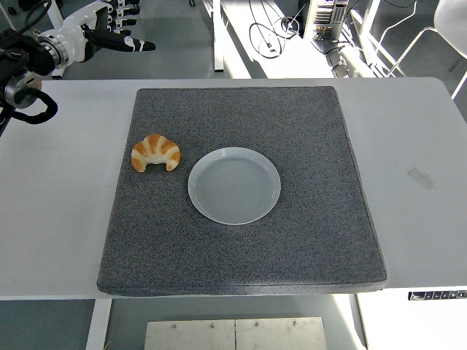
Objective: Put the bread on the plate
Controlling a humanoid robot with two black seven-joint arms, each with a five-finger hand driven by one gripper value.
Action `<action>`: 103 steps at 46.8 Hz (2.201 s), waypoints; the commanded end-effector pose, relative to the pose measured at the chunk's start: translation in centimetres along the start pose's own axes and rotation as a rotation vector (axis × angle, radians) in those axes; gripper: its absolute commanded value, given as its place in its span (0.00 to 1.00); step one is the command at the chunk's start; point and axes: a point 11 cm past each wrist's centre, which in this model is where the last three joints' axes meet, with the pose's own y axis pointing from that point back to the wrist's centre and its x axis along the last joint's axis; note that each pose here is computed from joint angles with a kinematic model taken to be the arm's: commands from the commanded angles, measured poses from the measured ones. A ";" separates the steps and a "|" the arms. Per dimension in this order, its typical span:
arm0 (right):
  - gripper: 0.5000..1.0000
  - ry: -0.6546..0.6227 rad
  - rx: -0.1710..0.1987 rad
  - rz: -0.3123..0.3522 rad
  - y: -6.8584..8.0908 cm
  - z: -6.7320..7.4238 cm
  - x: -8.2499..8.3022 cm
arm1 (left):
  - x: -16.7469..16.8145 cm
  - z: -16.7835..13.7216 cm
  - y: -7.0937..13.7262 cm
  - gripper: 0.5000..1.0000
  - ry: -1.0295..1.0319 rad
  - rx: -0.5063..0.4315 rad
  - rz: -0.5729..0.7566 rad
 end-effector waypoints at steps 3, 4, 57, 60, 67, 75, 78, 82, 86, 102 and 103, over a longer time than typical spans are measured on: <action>1.00 0.000 0.001 0.000 0.0 -0.1 0.0 | -0.5 0.6 -0.1 0.95 -0.059 0.003 -0.011; 1.00 0.000 0.001 0.000 0.0 -0.1 0.0 | -0.5 0.6 -0.1 0.95 -0.079 0.008 -0.015; 1.00 0.000 0.000 0.000 0.0 0.0 0.0 | -7.5 -6.4 4.7 0.95 -0.881 0.127 -0.338; 1.00 0.000 0.000 0.000 0.0 0.0 0.0 | -7.4 -6.9 4.9 0.94 -0.936 0.145 -0.351; 1.00 0.000 0.001 0.000 0.0 -0.1 0.0 | -7.6 -7.9 5.1 0.94 -1.014 0.171 -0.385; 1.00 0.000 0.001 0.000 0.0 -0.1 0.0 | -8.0 -8.5 5.1 0.94 -0.998 0.163 -0.361; 1.00 0.001 0.001 -0.002 0.0 -0.1 0.0 | -8.5 -8.7 5.0 0.94 -0.988 0.161 -0.366; 1.00 -0.001 0.000 0.001 0.0 0.0 0.0 | -8.7 -8.6 4.9 0.94 -0.985 0.155 -0.363; 1.00 0.000 0.000 0.000 0.0 0.0 0.0 | -8.7 -8.7 5.0 0.94 -0.985 0.154 -0.363; 1.00 0.000 0.001 0.000 0.0 -0.1 0.0 | -9.7 -9.8 4.6 0.94 -0.975 0.142 -0.341; 1.00 0.002 0.001 0.000 0.0 -0.1 0.0 | -9.6 -9.9 4.6 0.94 -0.975 0.145 -0.338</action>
